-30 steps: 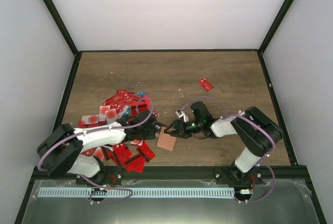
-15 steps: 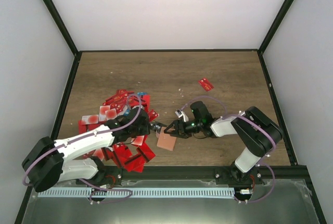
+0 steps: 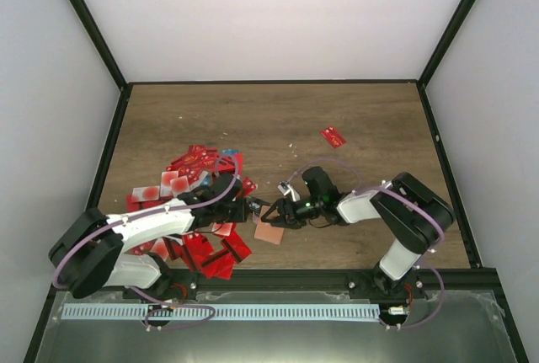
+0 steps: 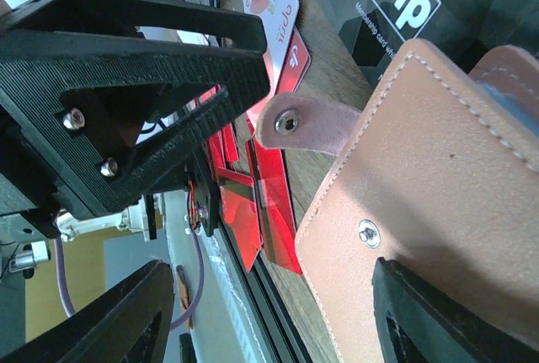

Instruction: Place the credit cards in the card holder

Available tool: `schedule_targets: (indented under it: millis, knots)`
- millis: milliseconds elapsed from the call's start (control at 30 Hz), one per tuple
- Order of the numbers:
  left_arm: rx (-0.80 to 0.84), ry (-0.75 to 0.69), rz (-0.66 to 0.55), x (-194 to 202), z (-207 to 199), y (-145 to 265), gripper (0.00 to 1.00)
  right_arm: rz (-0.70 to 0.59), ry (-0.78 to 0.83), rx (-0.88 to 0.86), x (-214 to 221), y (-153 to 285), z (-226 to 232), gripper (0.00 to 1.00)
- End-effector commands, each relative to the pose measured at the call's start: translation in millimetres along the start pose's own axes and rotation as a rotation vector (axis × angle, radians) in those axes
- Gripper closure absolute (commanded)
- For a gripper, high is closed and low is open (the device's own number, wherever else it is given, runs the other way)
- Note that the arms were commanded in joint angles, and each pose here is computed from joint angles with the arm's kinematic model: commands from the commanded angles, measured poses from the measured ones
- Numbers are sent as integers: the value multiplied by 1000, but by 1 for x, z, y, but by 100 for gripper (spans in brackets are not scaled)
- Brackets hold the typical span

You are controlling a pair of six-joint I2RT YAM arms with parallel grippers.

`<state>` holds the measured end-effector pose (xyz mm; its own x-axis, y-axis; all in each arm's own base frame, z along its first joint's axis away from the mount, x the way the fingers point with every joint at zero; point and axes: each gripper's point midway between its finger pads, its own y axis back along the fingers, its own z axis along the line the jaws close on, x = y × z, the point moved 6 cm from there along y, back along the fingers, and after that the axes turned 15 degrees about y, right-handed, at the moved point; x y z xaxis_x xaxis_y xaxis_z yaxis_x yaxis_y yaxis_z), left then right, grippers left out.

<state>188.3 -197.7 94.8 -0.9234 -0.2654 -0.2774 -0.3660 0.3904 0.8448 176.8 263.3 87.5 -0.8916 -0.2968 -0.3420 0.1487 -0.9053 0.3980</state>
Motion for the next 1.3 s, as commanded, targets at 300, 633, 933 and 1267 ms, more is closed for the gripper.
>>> schedule_targets:
  millis: [300, 633, 933, 1267]
  knots:
    - [79, -64, 63, 2, -13, -15, 64, 14, -38, 96, -2, -15, -25, 35]
    - [138, -88, 124, 11, -17, -20, 66, 16, -57, 128, 3, -13, -31, 35]
    - [154, -112, 177, 21, -18, -30, 67, 6, -43, 126, -1, -12, -26, 38]
    - [143, -116, 173, 23, -15, -31, 68, 10, -59, 192, -2, -12, -34, 53]
